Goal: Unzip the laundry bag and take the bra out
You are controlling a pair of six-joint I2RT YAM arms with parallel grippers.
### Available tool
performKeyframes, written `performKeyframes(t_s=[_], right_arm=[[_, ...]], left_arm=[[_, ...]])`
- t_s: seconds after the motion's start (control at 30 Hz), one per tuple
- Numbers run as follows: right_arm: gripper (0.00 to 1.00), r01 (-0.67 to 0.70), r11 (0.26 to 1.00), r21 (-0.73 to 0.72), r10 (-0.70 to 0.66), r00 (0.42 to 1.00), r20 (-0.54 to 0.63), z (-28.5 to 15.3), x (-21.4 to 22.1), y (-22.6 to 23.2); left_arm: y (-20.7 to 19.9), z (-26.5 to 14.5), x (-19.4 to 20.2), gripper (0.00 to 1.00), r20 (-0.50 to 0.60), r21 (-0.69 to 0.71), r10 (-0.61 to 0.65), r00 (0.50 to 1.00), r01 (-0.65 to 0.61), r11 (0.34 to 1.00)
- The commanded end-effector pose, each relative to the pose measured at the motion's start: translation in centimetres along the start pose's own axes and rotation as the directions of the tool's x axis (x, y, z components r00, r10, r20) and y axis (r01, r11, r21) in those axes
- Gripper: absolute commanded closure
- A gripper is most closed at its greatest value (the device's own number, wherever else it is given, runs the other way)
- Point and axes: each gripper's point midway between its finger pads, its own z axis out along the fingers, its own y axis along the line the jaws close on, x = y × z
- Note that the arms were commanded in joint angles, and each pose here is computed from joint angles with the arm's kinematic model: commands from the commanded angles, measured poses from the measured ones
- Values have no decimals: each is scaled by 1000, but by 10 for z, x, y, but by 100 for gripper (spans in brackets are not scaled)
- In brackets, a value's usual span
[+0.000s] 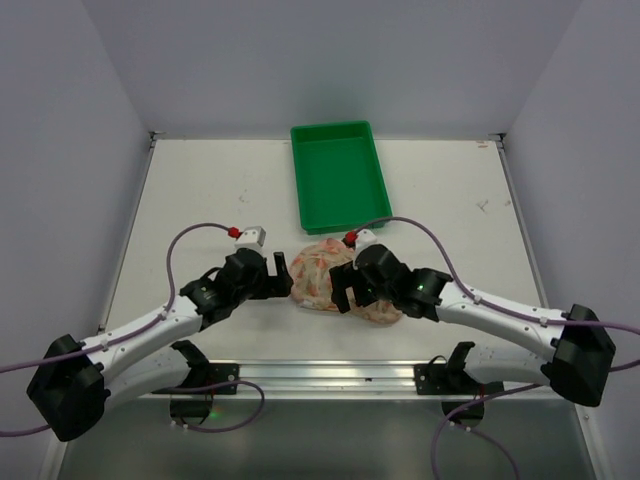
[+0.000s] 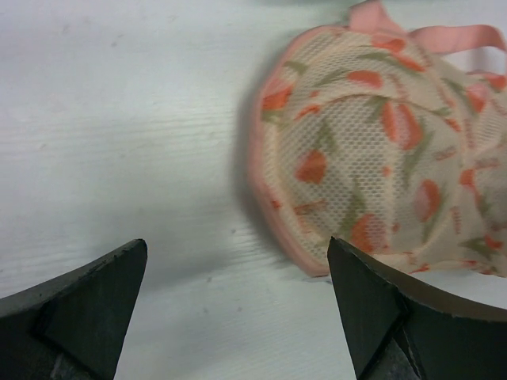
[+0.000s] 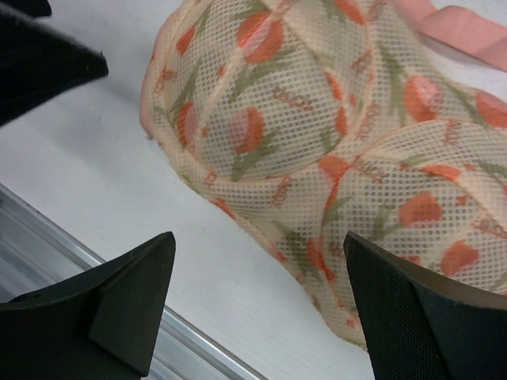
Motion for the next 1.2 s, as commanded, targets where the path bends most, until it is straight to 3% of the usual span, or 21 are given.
performKeyframes(t_s=[0.0, 0.27, 0.6, 1.17], right_arm=[[10, 111, 990, 90, -109, 994, -18, 4, -1, 3], [5, 289, 928, 236, -260, 954, -149, 20, 22, 10], [4, 374, 839, 395, -319, 926, -201, 32, 23, 2], [7, 503, 780, 373, -436, 864, -252, 48, 39, 11]], left_arm=[[28, -4, 5, 0, -22, -86, -49, 999, 47, 995], [39, -6, 4, 0, -14, -102, -64, 998, 62, 993], [42, -6, -1, 0, -8, -116, -48, 999, 47, 992], [49, -7, -6, 0, 4, -138, -45, 999, 45, 989]])
